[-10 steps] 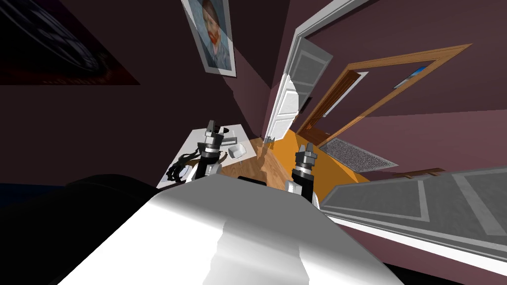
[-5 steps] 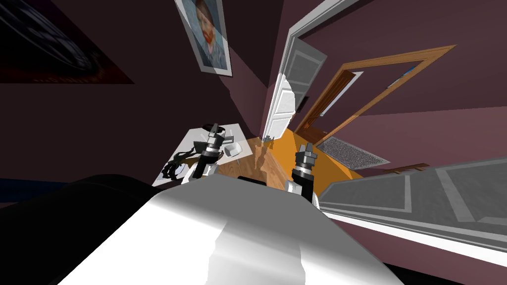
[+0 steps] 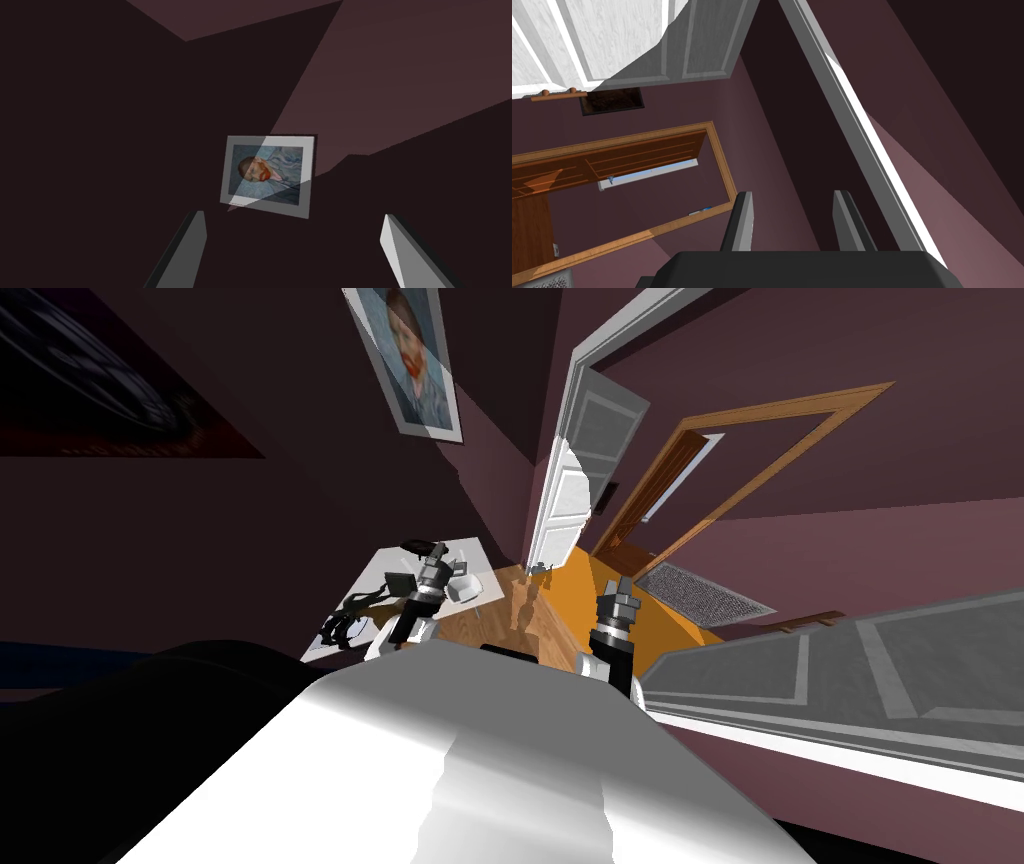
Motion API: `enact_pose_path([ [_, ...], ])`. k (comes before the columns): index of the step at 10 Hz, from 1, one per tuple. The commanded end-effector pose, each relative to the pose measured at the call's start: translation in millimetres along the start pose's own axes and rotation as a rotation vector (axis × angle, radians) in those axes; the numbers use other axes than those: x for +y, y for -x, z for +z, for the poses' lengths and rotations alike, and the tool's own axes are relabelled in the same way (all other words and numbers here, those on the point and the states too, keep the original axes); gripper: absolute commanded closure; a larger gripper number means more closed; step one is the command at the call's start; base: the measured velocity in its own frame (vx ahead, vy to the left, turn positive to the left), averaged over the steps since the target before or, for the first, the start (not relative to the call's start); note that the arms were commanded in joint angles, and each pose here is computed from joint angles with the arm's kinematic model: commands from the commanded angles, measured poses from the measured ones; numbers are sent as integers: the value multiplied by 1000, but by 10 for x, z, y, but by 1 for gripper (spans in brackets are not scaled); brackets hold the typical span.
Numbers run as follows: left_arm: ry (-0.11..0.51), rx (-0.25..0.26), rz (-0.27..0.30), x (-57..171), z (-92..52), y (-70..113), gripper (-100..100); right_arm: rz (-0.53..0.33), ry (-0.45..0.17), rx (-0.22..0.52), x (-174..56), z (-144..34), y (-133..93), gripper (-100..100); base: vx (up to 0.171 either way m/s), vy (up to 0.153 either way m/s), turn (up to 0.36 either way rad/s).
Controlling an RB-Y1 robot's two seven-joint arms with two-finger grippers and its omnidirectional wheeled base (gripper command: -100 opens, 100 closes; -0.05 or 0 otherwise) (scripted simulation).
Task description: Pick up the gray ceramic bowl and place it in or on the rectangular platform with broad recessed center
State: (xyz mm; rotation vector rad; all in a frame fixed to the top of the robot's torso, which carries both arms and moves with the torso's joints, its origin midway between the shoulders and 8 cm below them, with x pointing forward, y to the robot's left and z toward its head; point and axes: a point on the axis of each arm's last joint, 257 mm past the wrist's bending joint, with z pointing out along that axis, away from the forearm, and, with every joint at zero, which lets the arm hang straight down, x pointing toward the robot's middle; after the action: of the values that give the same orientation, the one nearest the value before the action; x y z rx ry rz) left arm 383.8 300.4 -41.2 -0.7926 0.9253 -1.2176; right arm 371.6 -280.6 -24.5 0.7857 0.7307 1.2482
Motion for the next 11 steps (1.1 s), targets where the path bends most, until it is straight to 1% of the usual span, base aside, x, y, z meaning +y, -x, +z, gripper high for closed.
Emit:
enact_pose_path([
  [1,60,-11,-10,187,-6,59,-100,0,0,0,0,0,0,0,-18,-85,-22],
  [3,148,-35,-32,459,-46,162,-100,0,0,0,0,0,0,0,-13,-130,-18],
  [4,169,-38,-32,511,-54,169,-100,0,0,0,0,0,0,0,-13,-110,5],
  [6,262,-71,-60,802,-126,279,-100,0,0,0,0,0,0,0,4,-106,0],
  [7,281,-74,-60,849,-140,285,-100,0,0,0,0,0,0,0,2,-89,12],
  [8,321,-91,-75,978,-181,337,-100,0,0,0,0,0,0,0,8,-86,9],
  [9,339,-94,-75,1023,-197,343,-100,0,0,0,0,0,0,0,10,-63,11],
  [10,384,-112,-91,1165,-251,395,-100,0,0,0,0,0,0,0,12,-50,22],
  [11,398,-115,-91,1199,-266,398,-100,0,0,0,0,0,0,0,14,-44,14],
])
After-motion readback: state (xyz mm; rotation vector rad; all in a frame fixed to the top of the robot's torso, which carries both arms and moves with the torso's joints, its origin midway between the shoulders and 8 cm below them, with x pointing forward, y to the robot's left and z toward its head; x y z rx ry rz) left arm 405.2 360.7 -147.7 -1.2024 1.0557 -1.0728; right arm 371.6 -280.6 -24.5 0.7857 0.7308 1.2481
